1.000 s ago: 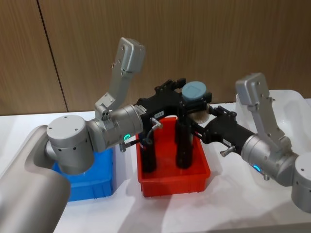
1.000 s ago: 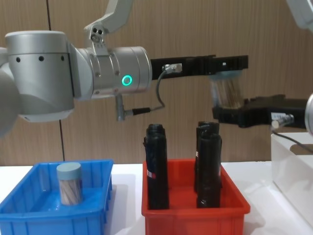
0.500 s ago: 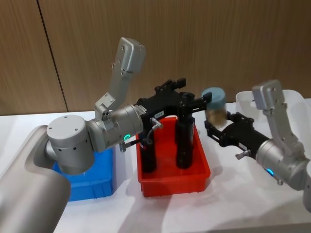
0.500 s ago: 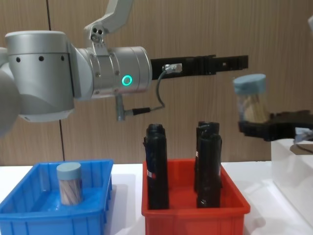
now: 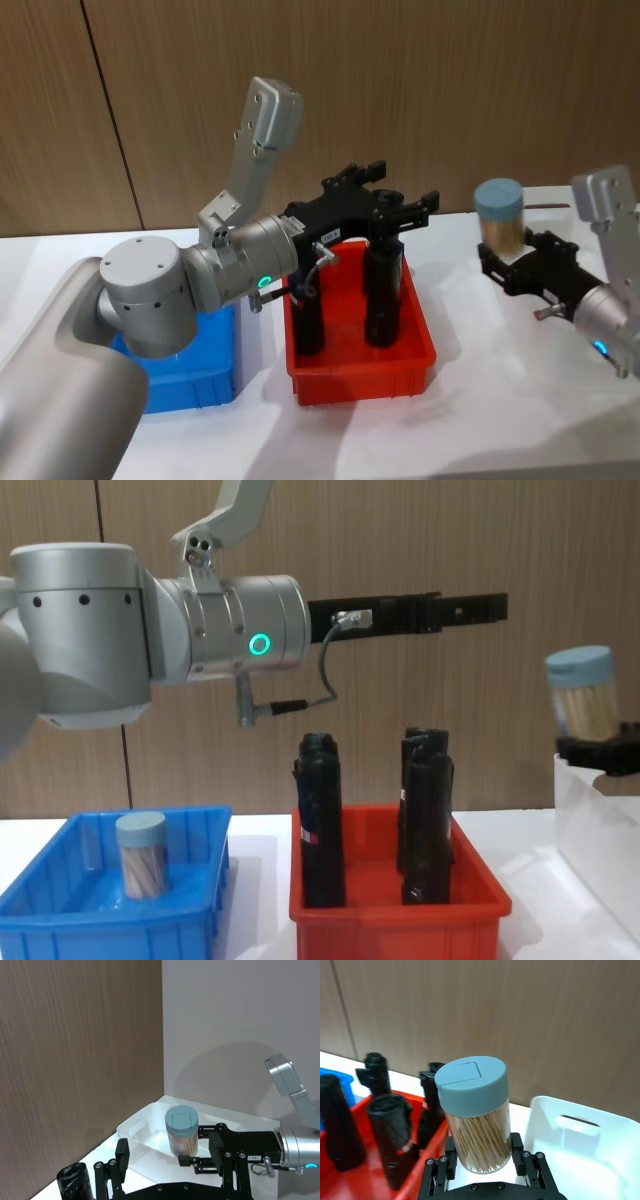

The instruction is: Pick the cotton swabs from the blue box and place them into the white box.

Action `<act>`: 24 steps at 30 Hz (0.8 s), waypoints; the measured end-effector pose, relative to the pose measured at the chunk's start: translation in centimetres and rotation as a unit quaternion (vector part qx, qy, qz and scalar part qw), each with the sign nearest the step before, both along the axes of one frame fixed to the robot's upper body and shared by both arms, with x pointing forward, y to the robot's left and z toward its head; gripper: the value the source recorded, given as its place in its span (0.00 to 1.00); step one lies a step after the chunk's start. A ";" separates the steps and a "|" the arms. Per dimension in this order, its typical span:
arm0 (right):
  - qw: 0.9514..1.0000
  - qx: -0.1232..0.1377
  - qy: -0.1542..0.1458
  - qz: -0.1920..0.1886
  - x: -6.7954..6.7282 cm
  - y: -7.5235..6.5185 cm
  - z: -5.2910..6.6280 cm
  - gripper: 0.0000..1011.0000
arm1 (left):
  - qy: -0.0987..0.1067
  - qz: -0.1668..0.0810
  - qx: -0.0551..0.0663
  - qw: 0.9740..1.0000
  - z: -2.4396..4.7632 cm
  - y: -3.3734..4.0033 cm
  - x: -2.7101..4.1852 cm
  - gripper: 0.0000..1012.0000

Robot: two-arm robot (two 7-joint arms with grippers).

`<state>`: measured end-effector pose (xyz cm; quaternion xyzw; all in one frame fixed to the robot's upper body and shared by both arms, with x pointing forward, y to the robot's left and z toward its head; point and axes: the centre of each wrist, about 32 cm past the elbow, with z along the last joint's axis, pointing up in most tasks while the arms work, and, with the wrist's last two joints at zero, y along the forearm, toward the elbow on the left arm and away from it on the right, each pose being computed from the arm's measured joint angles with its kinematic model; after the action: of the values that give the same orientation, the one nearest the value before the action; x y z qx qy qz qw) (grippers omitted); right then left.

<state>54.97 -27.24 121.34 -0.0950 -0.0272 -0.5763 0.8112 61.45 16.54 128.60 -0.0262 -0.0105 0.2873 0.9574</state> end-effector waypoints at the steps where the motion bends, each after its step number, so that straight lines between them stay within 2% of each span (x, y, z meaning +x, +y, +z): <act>1: 1.000 -0.001 0.001 -0.004 0.1 -0.2 0.0 0.63 | 0.000 0.000 0.000 1.000 0.00 0.00 0.00 0.99; 10: 0.999 -0.009 0.008 -0.040 0.4 -2.4 -0.4 0.63 | 0.000 0.000 0.000 1.000 0.00 0.00 0.00 0.99; 24: 0.996 -0.008 0.024 -0.081 0.8 -4.8 -0.8 0.63 | 0.000 0.000 0.000 1.000 0.00 0.00 0.00 0.99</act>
<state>55.72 -32.08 120.54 -0.1173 -0.0049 -0.6373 0.7616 61.45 16.54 128.60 -0.0261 -0.0105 0.2873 0.9574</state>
